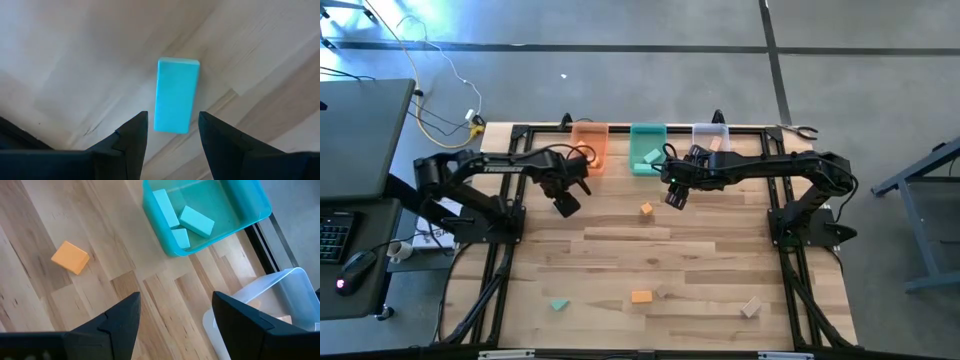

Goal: Sort & place blocks by color
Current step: Put the blue block into the blue bin, then put the orange block into the orange bin

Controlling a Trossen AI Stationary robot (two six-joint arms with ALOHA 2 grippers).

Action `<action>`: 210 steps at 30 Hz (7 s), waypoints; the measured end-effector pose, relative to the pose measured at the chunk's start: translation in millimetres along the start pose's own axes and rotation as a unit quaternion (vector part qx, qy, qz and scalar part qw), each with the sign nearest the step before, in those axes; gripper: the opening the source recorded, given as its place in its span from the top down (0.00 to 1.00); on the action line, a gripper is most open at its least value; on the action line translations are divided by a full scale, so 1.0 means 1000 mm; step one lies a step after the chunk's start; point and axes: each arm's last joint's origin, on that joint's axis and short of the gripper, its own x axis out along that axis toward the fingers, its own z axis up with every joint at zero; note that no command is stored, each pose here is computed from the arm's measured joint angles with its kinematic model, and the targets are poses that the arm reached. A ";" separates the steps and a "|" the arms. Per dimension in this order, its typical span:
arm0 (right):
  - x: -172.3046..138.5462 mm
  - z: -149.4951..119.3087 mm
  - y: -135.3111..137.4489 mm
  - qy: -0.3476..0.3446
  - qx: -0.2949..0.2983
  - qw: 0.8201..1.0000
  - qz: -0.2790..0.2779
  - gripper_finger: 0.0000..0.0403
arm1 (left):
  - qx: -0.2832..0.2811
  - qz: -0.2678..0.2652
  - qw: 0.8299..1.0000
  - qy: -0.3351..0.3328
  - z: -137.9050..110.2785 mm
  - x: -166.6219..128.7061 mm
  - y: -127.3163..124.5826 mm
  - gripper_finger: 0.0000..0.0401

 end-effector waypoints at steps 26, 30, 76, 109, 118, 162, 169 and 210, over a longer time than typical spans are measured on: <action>0.000 0.000 0.000 0.000 -0.003 1.000 0.000 0.42 | 0.030 0.007 0.995 0.091 0.011 0.035 -0.007 0.64; 0.000 0.000 0.001 0.001 -0.003 1.000 0.004 0.42 | 0.061 0.005 0.993 0.099 0.012 0.038 -0.007 0.74; -0.046 0.035 0.069 -0.326 -0.288 0.812 0.388 0.42 | 0.305 -0.617 0.700 -0.190 0.043 -0.041 -0.120 0.76; -0.056 0.044 0.070 -0.381 -0.271 0.773 0.428 0.80 | 0.359 -0.613 0.613 -0.344 0.061 -0.093 -0.127 0.75; -0.051 0.041 0.070 -0.351 -0.261 0.798 0.414 0.92 | 0.334 -0.599 0.639 -0.349 0.064 -0.089 -0.124 0.63; 0.082 0.050 -0.058 -0.145 -0.019 0.989 -0.029 0.90 | 0.235 -0.261 0.914 -0.205 0.033 -0.022 -0.115 0.50; 0.110 0.048 -0.069 -0.134 0.043 0.989 0.042 0.90 | 0.235 -0.224 0.924 -0.202 0.021 -0.020 -0.128 0.50; 0.036 0.026 -0.010 -0.044 0.027 0.965 0.256 0.52 | 0.241 -0.127 0.953 -0.136 -0.039 -0.013 -0.159 0.50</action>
